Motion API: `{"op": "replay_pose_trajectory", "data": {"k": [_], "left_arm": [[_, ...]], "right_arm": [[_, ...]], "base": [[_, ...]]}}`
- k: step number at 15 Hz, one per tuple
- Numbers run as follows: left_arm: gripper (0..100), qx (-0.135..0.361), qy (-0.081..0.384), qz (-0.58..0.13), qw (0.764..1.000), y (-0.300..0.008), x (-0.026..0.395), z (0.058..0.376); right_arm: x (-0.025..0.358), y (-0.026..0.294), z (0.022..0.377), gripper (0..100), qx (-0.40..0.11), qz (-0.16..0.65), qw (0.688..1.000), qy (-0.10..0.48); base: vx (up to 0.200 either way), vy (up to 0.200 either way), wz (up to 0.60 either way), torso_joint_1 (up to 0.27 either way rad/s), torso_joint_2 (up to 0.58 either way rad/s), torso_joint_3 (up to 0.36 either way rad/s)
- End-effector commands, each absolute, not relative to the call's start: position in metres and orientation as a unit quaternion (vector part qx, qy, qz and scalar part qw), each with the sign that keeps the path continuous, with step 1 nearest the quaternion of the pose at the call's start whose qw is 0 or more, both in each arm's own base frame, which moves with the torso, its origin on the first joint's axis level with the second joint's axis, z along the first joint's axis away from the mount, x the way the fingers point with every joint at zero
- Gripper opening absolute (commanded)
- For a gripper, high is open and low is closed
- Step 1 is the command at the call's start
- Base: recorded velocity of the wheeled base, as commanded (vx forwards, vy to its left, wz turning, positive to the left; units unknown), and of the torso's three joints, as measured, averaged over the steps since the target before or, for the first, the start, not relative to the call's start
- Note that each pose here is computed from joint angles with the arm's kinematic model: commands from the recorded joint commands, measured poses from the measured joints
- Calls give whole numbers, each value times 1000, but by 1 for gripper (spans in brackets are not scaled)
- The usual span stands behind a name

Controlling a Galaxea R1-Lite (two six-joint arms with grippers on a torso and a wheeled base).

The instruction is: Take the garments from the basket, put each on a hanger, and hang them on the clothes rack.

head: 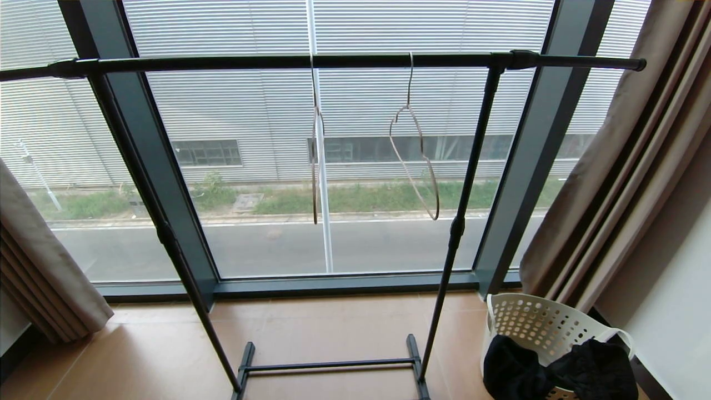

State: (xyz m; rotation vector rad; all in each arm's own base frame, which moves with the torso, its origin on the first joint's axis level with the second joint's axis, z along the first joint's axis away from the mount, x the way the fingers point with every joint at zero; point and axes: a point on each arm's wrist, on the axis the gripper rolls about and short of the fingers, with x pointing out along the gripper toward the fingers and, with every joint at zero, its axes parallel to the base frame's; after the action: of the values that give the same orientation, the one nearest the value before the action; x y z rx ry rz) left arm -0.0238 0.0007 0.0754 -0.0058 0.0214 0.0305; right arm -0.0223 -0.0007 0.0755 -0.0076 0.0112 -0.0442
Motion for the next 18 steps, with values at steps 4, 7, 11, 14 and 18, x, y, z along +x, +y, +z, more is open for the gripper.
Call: {"op": "replay_pose_trajectory", "data": {"k": [4,7,11,14,18], "left_arm": [[100,-3,11,15,1000,1,-24,75],[100,-3,11,15,1000,1,-24,75],[100,-3,11,15,1000,1,-24,75],[100,-1,11,15,1000,1,-24,75],[100,-2,11,15,1000,1,-24,75]], "right_arm": [[-22,-1,76,100,-3,-21,1000,6],[-22,-1,75,100,-3,-22,1000,6],[-22,0,76,100,-4,-2,1000,5],[-22,0,76,100,-6,0,1000,5],[-22,0,76,100,-6,0,1000,5]], "base": [[0,0,0,0,0,0],[0,0,0,0,0,0],[0,0,0,0,0,0],[0,0,0,0,0,0],[0,0,0,0,0,0]]}}
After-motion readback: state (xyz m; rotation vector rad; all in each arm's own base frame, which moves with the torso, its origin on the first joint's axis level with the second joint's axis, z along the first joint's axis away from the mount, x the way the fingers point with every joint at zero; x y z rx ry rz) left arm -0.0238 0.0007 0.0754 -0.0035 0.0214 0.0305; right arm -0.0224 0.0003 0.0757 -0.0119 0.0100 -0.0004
